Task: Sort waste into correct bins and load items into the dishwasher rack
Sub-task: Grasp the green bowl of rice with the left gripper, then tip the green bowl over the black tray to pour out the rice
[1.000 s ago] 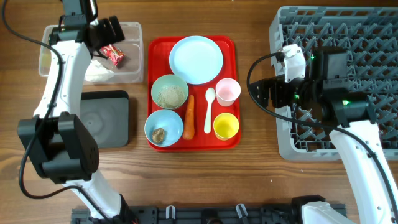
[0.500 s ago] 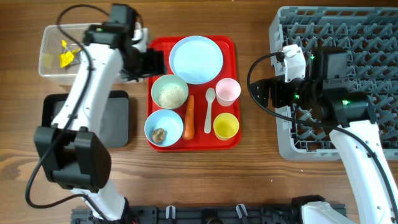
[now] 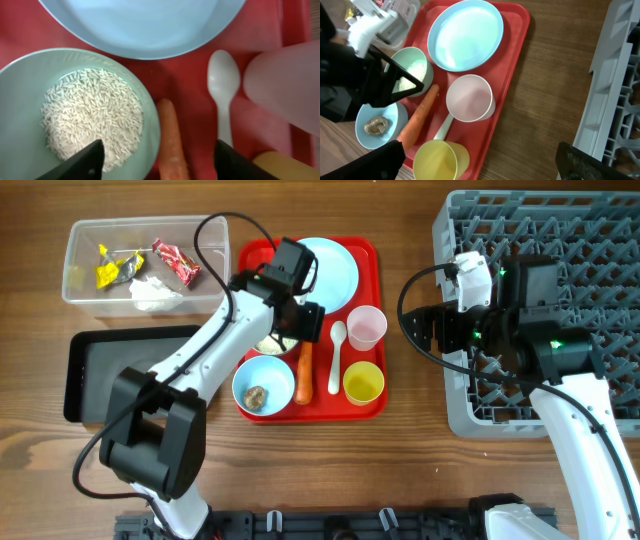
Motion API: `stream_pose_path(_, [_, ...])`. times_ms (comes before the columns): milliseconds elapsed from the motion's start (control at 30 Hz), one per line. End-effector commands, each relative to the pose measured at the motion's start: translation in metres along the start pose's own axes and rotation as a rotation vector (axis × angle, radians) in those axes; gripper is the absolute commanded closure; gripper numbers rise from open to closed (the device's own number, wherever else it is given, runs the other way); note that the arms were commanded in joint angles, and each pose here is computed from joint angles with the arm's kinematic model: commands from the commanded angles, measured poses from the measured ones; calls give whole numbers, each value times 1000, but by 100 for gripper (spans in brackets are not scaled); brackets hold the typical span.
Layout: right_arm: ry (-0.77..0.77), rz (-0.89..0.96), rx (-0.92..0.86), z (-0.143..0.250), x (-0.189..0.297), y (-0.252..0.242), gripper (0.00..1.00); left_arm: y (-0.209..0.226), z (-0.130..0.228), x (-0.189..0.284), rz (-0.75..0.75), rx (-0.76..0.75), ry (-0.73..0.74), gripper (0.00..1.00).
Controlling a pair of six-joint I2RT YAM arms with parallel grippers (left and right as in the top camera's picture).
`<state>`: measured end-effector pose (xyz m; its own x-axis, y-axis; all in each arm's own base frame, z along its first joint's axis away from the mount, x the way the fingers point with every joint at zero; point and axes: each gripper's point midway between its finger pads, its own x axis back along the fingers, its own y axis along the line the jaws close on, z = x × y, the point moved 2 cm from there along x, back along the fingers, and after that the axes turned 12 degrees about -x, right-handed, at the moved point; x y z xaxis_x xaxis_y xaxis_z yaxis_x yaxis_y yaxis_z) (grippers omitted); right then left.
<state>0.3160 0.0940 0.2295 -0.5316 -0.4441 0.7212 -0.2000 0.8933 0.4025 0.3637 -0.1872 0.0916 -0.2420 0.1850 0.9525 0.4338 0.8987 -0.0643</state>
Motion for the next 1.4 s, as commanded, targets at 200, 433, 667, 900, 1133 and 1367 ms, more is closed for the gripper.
stream_pose_path(200, [-9,8,-8,-5,0,-1,0,6,23,-30,-34,-1,12,44])
stream_pose_path(433, [-9,9,-8,-5,0,-1,0,7,28,-43,-36,0,43,80])
stream_pose_path(667, [-9,8,-8,-5,0,-1,0,7,23,-38,-35,4,30,96])
stream_pose_path(900, [-9,8,-7,-5,0,-1,0,3,-13,27,-31,45,-90,96])
stream_pose_path(1133, [-9,8,-5,-5,0,-1,0,15,-25,95,-37,114,-220,96])
stream_pose_path(1367, [-11,8,-4,-5,0,-1,0,69,23,139,-71,364,-152,96])
